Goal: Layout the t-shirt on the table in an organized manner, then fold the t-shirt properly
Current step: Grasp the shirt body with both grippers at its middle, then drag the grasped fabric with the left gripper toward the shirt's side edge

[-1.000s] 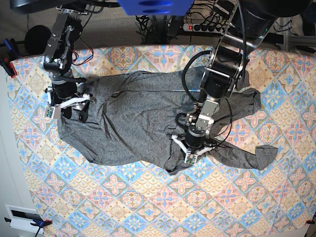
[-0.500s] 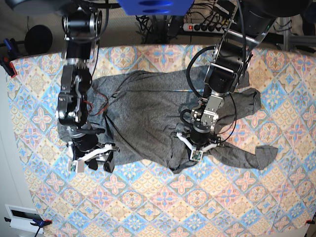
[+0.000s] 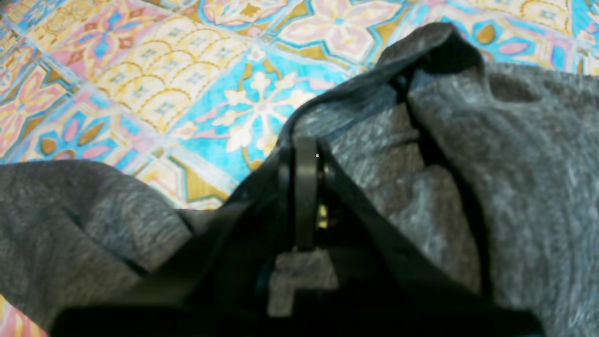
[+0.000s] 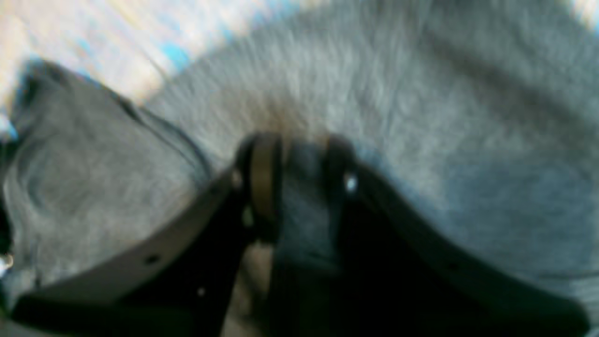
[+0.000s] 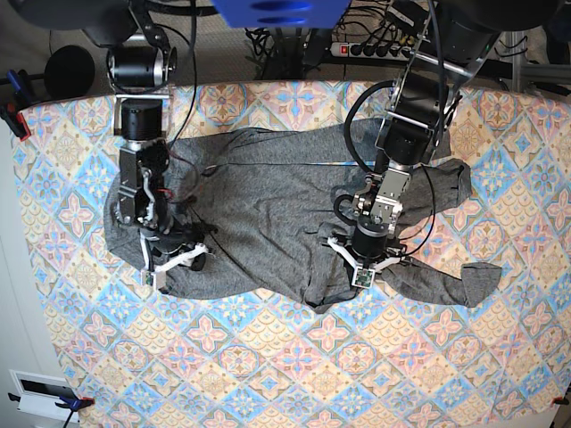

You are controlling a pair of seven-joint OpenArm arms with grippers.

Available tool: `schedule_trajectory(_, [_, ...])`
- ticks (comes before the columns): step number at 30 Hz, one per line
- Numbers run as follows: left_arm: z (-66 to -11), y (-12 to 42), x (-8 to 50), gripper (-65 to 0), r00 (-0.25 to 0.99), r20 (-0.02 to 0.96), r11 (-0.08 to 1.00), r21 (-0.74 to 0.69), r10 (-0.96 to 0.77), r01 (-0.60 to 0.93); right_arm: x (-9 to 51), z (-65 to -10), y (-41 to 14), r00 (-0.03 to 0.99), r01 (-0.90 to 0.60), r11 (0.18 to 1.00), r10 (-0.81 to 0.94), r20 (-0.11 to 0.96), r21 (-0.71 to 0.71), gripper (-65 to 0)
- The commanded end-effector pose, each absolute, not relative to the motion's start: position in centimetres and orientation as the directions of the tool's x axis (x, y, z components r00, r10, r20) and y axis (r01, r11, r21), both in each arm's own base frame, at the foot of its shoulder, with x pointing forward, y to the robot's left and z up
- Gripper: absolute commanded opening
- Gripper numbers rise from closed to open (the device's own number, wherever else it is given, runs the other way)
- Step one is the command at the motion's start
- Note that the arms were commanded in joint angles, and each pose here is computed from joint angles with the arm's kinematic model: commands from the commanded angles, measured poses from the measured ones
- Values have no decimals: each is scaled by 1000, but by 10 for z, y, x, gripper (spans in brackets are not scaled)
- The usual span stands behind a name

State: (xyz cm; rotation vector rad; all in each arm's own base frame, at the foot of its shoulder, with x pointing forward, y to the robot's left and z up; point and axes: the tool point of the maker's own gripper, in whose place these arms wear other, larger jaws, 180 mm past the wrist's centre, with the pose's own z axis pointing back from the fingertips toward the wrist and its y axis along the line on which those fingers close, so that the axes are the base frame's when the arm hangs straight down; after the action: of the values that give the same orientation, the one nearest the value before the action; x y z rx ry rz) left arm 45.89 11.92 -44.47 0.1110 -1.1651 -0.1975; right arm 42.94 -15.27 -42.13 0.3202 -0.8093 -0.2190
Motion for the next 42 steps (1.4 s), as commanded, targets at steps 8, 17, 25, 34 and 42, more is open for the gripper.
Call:
schedule_trajectory(8, [-471,136,442,-650,506,835,975,208,-218,77,453,-412,-117,667,-77,962,-146,730,263,-489])
schedule_trajectory(17, [-470,198,437,-650,530,834,975,215,-154,-55,448,-459,-145,727,-6,979,-137,673,206,-489])
schedule_trajectory(25, [-466,265,425,-650,540,839,958,204,-64,-204,446,-462,-180,722,32,987,-133,679,160,-489])
schedule_trajectory(34, [-457,302,420,-650,520,854,935,181,5,-306,446,-461,-183,722,34,987,-132,679,156,-489])
schedule_trajectory(42, [-429,319,414,-650,403,906,908,52,132,-415,446,-461,-186,721,45,987,-141,679,157,-489])
